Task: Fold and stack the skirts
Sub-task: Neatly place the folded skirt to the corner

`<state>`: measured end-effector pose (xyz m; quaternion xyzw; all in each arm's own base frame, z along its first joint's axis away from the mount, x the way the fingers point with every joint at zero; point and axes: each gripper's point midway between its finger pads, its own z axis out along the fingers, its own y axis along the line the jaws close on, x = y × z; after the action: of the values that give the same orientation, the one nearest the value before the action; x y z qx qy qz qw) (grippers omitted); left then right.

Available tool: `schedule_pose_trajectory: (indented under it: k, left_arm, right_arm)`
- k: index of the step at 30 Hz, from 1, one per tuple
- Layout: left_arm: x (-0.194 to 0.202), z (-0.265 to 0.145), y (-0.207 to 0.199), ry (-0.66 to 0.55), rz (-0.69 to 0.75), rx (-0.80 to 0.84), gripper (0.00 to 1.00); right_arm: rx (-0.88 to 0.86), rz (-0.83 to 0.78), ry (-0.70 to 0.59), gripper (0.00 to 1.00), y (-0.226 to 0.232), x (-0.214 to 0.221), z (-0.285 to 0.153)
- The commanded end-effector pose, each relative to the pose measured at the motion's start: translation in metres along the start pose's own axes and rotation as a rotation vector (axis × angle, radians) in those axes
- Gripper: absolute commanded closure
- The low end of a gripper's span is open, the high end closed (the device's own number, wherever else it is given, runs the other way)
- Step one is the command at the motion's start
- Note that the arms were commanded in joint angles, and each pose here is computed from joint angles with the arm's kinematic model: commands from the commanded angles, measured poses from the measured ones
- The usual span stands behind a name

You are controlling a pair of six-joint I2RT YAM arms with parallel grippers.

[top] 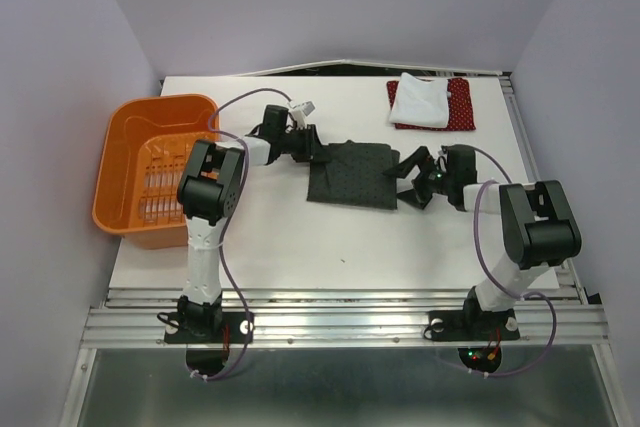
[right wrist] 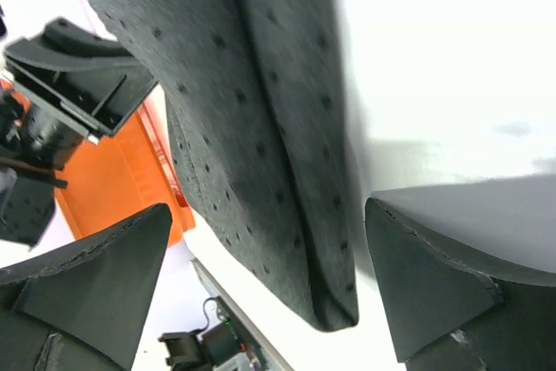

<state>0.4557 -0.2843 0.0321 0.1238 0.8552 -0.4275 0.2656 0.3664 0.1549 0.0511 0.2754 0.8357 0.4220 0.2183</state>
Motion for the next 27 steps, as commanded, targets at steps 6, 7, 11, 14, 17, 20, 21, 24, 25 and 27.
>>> schedule_pose_trajectory:
  k: [6,7,11,14,17,20,21,24,25,27]
  left_arm:
    - [0.042,-0.025,0.0,0.011,-0.235,-0.049,0.6]
    - [0.036,-0.03,-0.007,-0.018,-0.218,-0.032,0.57]
    - [0.046,-0.03,-0.017,-0.007,-0.315,0.008,0.55]
    - [0.062,-0.027,-0.013,0.015,-0.352,-0.004,0.56]
    - [0.072,-0.027,-0.009,0.012,-0.401,-0.016,0.58]
    - [0.074,-0.026,-0.009,0.005,-0.434,-0.014,0.59]
    - [0.074,-0.026,-0.008,0.006,-0.437,-0.015,0.59]
    - [0.076,-0.025,-0.006,0.015,-0.449,-0.018,0.61]
    - [0.077,-0.026,-0.006,0.013,-0.451,-0.019,0.61]
    - [0.077,-0.026,-0.007,0.011,-0.451,-0.019,0.62]
  right_arm:
    - [0.14,0.105,0.075,0.16,-0.047,0.034,0.0]
    - [0.112,0.095,0.064,0.19,-0.043,0.031,0.003]
    - [0.059,0.124,0.089,0.06,-0.031,0.032,0.011]
    - [0.031,0.15,0.086,0.0,-0.032,0.04,0.01]
    - [0.044,0.178,0.099,0.0,-0.042,0.052,0.003]
    - [0.083,0.194,0.112,0.0,-0.058,0.07,-0.009]
    - [0.098,0.195,0.119,0.0,-0.065,0.076,-0.013]
    - [0.12,0.178,0.12,0.0,-0.073,0.081,-0.02]
    - [0.134,0.184,0.122,0.0,-0.075,0.083,-0.023]
    - [0.144,0.199,0.108,0.0,-0.078,0.083,-0.027]
